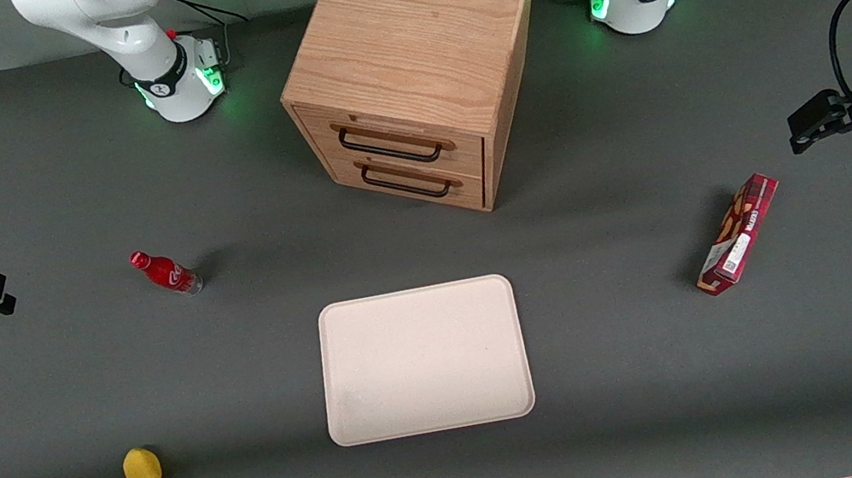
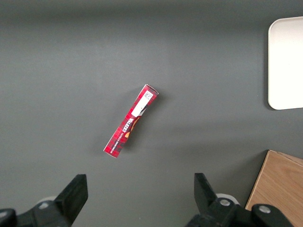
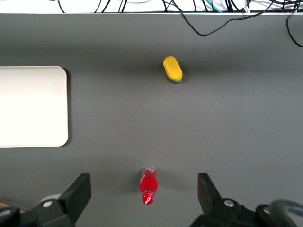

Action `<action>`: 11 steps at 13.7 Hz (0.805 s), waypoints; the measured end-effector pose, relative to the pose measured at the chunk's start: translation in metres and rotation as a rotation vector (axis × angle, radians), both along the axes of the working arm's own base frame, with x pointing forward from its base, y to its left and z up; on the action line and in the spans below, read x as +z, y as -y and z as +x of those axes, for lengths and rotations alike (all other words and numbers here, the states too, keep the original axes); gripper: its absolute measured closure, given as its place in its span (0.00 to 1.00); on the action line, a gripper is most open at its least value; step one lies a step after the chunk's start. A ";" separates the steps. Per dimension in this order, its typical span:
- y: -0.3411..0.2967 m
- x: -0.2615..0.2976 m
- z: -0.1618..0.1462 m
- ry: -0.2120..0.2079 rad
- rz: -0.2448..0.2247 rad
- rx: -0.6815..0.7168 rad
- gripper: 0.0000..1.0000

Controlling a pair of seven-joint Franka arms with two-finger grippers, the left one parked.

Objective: Place coke bottle on tray

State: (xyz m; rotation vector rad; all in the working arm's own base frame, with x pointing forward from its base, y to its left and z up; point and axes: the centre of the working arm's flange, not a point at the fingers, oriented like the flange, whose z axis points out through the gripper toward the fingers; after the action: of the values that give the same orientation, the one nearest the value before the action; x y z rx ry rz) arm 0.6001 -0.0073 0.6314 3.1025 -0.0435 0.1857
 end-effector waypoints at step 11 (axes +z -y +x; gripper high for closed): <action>-0.002 -0.002 0.001 -0.004 0.001 0.003 0.00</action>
State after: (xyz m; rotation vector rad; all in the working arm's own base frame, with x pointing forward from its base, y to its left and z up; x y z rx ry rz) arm 0.6012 -0.0057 0.6291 3.1037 -0.0388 0.1792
